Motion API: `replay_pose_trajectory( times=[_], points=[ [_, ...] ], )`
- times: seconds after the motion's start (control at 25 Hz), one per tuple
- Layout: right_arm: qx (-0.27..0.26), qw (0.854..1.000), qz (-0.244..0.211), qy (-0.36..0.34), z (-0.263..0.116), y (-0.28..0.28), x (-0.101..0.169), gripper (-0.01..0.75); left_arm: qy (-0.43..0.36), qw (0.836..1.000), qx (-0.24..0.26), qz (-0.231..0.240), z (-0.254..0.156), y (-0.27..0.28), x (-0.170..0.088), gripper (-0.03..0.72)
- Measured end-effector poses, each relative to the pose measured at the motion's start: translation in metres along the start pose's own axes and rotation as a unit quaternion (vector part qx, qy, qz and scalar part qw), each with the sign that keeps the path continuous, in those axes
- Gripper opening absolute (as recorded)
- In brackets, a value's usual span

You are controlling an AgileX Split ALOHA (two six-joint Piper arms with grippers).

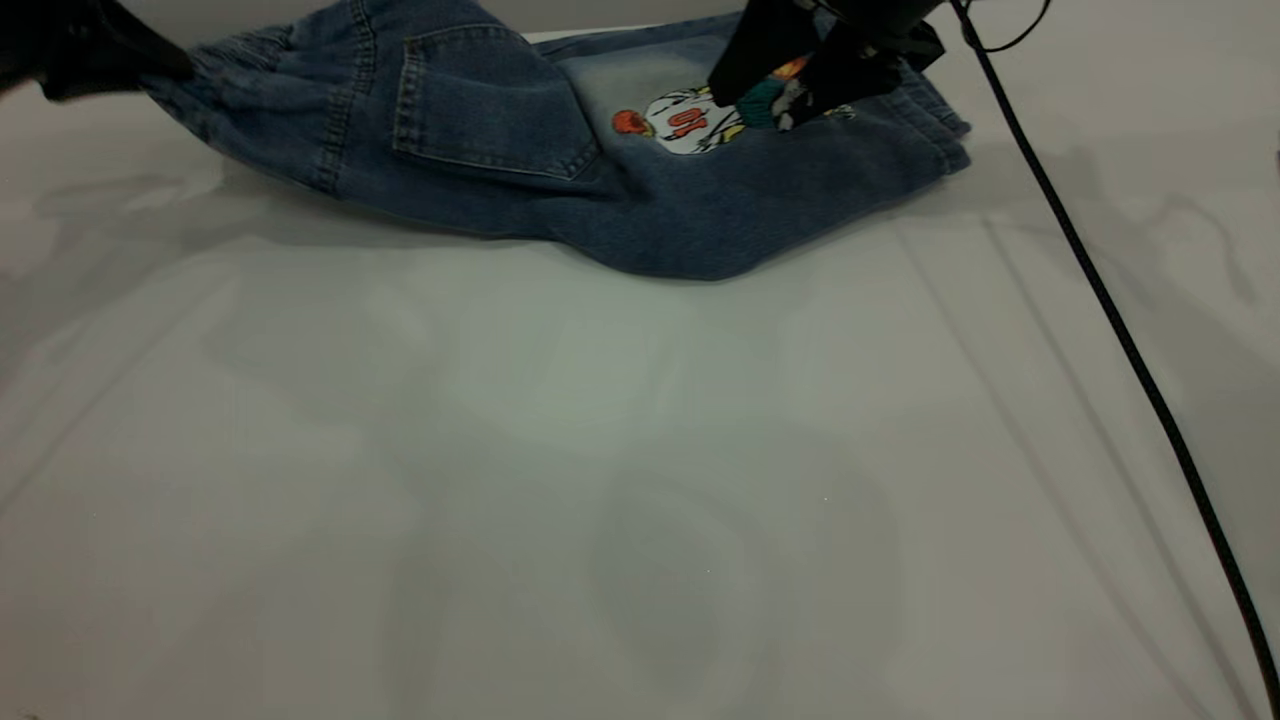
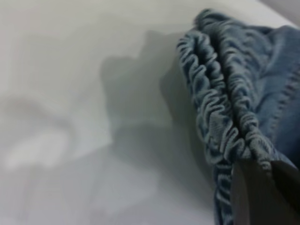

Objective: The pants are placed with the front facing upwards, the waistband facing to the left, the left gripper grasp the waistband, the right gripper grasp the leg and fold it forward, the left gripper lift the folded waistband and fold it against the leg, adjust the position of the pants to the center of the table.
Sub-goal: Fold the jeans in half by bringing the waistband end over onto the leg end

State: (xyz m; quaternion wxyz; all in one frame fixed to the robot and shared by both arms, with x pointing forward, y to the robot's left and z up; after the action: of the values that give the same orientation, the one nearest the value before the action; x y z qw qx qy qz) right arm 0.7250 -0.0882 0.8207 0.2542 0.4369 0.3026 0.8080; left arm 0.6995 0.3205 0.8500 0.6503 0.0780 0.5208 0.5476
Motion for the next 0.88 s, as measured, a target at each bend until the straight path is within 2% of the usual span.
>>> replay_pose_trajectory(
  times=[0.2,0.36,0.44,0.56,0.72,0.88],
  points=[
    [-0.012,0.999,-0.001,0.046,0.019,-0.011,0.030,0.411,-0.013,1.000,0.011,-0.005,-0.003,0.001,-0.003,0.070],
    [-0.023,0.996,-0.035,0.082,0.038,-0.020,0.049,0.411,-0.012,1.000,0.017,-0.016,-0.005,0.002,-0.006,0.070],
    [-0.010,0.994,-0.052,0.094,0.039,-0.028,0.054,0.411,-0.012,1.000,0.019,-0.018,-0.005,0.002,-0.007,0.070],
    [0.029,0.992,-0.077,0.099,0.035,-0.037,0.050,0.411,-0.012,0.999,0.023,-0.024,-0.007,0.002,-0.009,0.070],
    [0.069,0.984,-0.133,0.096,0.034,-0.038,0.031,0.411,-0.012,0.999,0.026,-0.029,-0.008,0.001,-0.011,0.070],
    [0.068,0.978,-0.173,0.097,0.046,-0.032,0.022,0.411,-0.012,0.999,0.030,-0.036,-0.009,0.002,-0.013,0.070]
  ],
)
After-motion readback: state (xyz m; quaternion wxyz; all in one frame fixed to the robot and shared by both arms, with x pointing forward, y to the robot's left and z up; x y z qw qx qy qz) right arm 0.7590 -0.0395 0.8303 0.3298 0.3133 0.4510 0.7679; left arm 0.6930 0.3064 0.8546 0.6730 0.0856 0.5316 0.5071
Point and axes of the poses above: a point on each arm's last joint axis where the gripper is mounted, y pointing back along that axis away from the gripper, x along the wrist's bending axis when the last joint is at zero, z = x × y, the point moved 7 cm from there along -y, pointing out along that axis toward the gripper, and after that the axes turned 5 degrees about y, right-handed, at the moved point
